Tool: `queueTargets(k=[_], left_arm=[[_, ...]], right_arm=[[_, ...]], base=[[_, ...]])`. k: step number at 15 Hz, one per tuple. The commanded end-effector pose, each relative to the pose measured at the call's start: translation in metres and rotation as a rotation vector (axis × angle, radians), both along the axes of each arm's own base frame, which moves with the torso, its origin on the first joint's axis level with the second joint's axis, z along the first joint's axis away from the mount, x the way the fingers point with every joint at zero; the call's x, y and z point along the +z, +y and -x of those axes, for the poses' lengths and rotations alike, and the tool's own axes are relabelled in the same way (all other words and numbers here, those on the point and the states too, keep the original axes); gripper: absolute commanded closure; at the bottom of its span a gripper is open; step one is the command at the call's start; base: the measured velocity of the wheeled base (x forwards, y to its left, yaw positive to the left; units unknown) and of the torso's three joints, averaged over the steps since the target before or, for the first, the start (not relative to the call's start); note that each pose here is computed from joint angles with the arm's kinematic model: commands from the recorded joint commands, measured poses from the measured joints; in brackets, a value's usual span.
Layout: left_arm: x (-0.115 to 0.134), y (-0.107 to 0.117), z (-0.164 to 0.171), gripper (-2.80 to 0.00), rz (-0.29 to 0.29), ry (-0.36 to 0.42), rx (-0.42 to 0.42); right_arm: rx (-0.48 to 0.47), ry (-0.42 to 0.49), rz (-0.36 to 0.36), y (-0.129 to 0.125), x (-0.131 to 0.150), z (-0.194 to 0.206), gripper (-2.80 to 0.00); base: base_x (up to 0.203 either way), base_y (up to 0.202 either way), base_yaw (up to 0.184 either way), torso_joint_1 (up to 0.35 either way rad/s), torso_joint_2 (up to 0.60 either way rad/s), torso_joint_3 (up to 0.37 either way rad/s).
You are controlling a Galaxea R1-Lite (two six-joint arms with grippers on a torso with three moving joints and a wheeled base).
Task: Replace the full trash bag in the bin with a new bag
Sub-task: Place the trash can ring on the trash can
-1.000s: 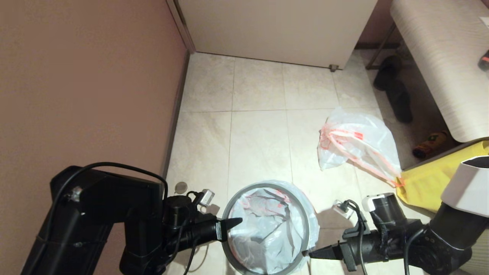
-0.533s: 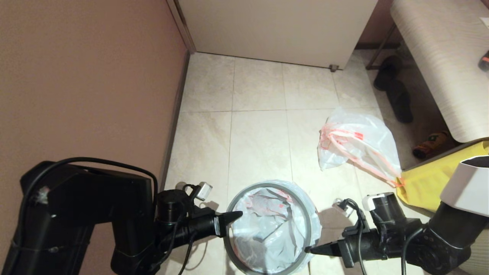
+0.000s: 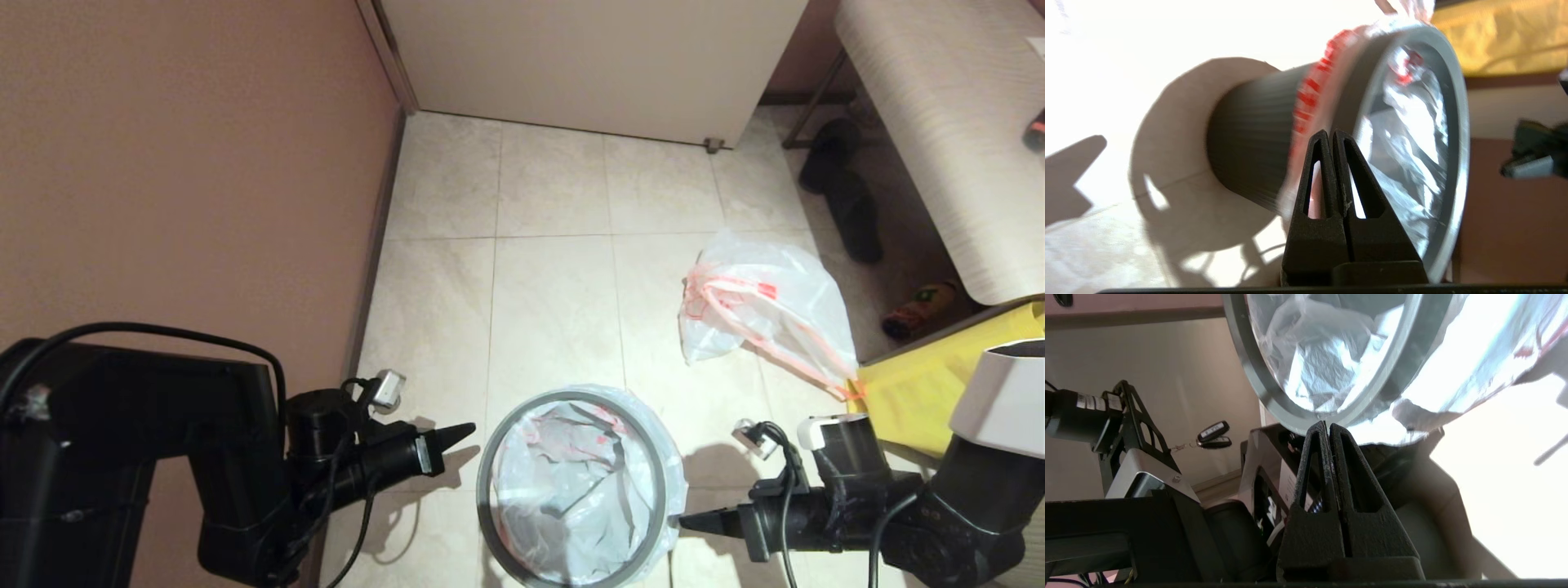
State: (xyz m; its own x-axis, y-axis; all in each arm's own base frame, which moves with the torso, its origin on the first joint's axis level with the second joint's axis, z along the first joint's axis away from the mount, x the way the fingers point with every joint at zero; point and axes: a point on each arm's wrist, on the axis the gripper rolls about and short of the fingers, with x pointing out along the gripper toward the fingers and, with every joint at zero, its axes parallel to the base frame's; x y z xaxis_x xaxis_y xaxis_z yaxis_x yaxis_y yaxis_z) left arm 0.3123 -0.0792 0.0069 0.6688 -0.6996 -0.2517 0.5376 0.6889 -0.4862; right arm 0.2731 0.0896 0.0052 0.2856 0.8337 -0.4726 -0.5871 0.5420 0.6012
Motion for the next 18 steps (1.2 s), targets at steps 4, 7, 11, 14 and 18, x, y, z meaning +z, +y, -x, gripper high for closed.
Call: queueTargets(k=[4,7,11,14,18], left_arm=[[-0.006,0.006,0.000,0.00,0.004,-0.007,0.013],[-0.004,0.006,0.003,0.00,0.002,-0.005,0.010],[-0.003,0.000,0.009,0.00,-0.004,0.001,-0.014],[-0.003,0.000,0.009,0.00,-0.004,0.003,-0.014],[-0.006,-0.003,0.013,0.00,-0.007,0.017,-0.026]], right_arm=[[-0.206,-0.224,0.149,0.017,0.078,0.021,0.00],[-0.347,-0.298,0.447,0.052,0.118,0.020,0.00],[-0.302,-0.390,0.817,0.075,0.107,-0.011,-2.80],[-0.389,-0.451,0.941,0.082,0.108,-0.029,-2.80],[-0.409,-0.482,0.954,0.093,0.088,-0.051,-2.80]], base=[[0.000,0.000,0.000,0.000,0.00,0.000],[0.000,0.000,0.000,0.000,0.00,0.000],[0.000,0.000,0.000,0.000,0.00,0.000],[0.000,0.000,0.000,0.000,0.00,0.000],[0.000,0.000,0.000,0.000,0.00,0.000]])
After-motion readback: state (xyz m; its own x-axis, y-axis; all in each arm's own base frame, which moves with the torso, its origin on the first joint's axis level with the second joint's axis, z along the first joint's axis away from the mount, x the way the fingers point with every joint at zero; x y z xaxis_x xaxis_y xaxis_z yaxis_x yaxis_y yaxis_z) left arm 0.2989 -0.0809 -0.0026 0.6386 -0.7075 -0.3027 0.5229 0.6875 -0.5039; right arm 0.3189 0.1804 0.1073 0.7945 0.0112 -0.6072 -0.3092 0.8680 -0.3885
